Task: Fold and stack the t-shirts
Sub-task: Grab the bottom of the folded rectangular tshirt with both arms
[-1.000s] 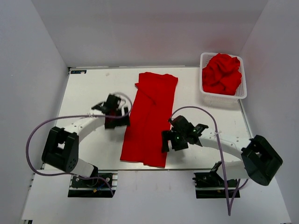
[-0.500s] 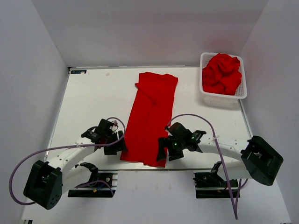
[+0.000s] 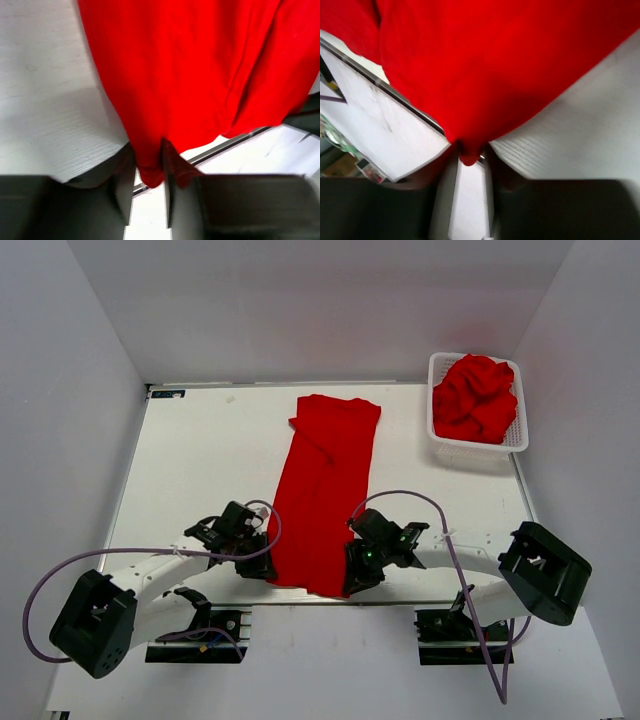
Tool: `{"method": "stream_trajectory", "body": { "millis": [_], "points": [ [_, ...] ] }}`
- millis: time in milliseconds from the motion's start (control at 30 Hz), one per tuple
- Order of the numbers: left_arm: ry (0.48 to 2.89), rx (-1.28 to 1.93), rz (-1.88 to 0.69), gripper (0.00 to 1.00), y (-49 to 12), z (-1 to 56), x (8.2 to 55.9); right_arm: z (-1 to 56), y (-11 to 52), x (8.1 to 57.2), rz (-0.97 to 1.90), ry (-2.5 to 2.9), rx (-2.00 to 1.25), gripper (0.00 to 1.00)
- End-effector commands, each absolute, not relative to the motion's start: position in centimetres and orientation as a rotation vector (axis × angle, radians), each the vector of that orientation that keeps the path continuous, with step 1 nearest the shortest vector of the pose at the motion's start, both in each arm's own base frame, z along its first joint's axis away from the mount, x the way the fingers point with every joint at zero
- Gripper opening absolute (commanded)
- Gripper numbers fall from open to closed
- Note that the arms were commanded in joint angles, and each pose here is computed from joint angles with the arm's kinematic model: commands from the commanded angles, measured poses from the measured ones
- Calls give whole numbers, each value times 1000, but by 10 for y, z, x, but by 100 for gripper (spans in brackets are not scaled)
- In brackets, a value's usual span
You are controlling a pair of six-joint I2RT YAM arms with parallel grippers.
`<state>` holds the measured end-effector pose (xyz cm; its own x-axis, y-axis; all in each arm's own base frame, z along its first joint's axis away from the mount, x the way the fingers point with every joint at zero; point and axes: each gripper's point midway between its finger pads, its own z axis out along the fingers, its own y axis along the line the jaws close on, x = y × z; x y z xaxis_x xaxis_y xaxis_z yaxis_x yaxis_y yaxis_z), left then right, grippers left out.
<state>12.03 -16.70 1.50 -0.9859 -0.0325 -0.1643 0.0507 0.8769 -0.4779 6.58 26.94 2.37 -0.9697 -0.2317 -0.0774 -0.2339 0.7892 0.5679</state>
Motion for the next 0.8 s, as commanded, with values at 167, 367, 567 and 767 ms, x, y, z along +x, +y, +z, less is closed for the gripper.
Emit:
{"method": "stream_trajectory", "body": {
  "millis": [167,367,567,767],
  "points": [
    [2885,84,-660,2,-165,19,120,36,273,72,916,2923,-387,0],
    [2751,151,-688,0,-180,61,152,63,284,95,937,2757,-486,0],
    [2658,184,-701,0,-198,91,186,78,278,130,743,2691,-430,0],
    [2644,39,-522,0,-195,93,234,81,269,169,651,2663,-339,0]
  ]
}}
